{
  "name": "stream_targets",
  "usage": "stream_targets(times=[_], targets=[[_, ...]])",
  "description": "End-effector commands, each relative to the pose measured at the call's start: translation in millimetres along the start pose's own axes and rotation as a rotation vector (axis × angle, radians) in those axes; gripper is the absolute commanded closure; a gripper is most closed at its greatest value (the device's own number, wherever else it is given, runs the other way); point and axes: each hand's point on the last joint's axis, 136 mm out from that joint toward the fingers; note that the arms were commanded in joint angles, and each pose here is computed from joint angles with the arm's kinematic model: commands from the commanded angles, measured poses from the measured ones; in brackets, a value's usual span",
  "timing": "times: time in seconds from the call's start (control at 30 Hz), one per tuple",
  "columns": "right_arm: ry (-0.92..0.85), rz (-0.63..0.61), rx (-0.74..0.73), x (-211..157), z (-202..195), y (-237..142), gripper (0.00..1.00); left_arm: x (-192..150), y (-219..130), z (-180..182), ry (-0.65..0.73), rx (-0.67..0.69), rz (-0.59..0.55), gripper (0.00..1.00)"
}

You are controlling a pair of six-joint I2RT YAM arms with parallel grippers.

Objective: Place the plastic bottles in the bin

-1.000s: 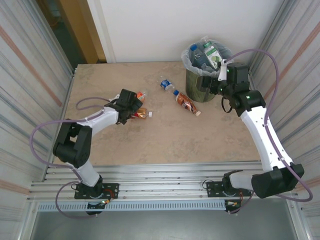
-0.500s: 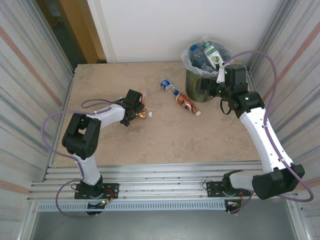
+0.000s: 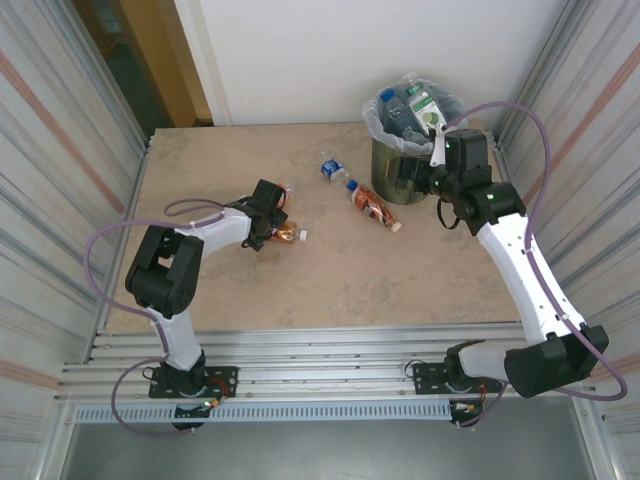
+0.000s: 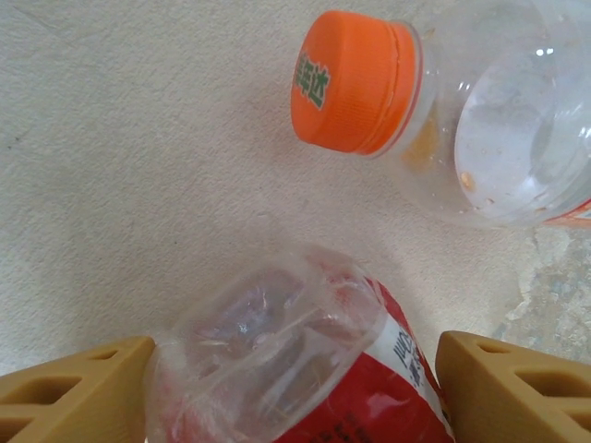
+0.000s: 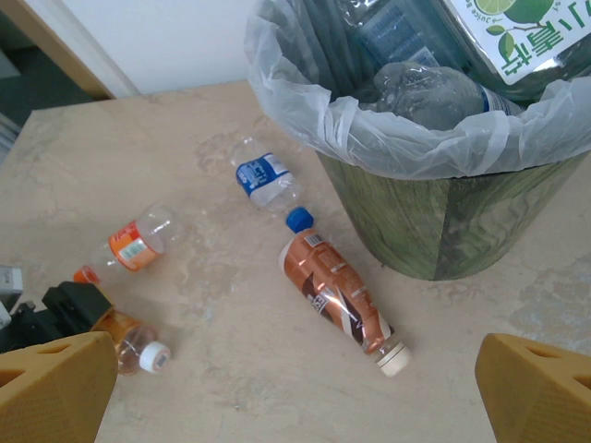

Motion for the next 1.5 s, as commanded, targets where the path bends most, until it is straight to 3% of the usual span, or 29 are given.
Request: stream_targets(times=[0.0,0.17,0.37,0.53,0.93,1.17,1.47], targets=[[0.021,0.021,-0.014,-5.6,-0.4,3.4,0.02,-12.2,5.0,17.5,0.025,0.055,0.032,0.23],[0.023,0.019,-0.019,-5.3,-0.7,2.8,0.02,-16.9,6.5,13.6,0.044,0.041,0.055,0.22],[0.025,0.023,-0.029,-7.1,-1.9,1.7,0.02,-20.9,1.0,6.7,0.073,0.015,0.076,0.29],[0.028,0.025,-0.060,-10.0,-7.6,0.2,0.02,-15.7,-18.0,-13.2,0.134,-0.078,0.054,0.33],[0.048,0.022,-0.116,-16.7,-18.2,-2.7,0.02,-14.2,-50.3,-61.4,0.278,-0.304,0.026,0.34],[0.137,-0.006,-0.300,-35.9,-56.9,-23.0,0.02,-12.6,-102.4,-117.5,0.439,-0.533,-0.052,0.34],[0.258,-0.020,-0.416,-73.0,-91.5,-51.7,0.02,-8.9,-210.7,-215.9,0.626,-0.876,-0.249,0.34]])
Point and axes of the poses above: each hand's point on the last joint's axis, 136 mm out from that joint toward the fingers, its own y axis out along the fingers, its own z axis along the line the jaws close on, x = y × z, and after that the axes turned 10 degrees about -y, right-handed
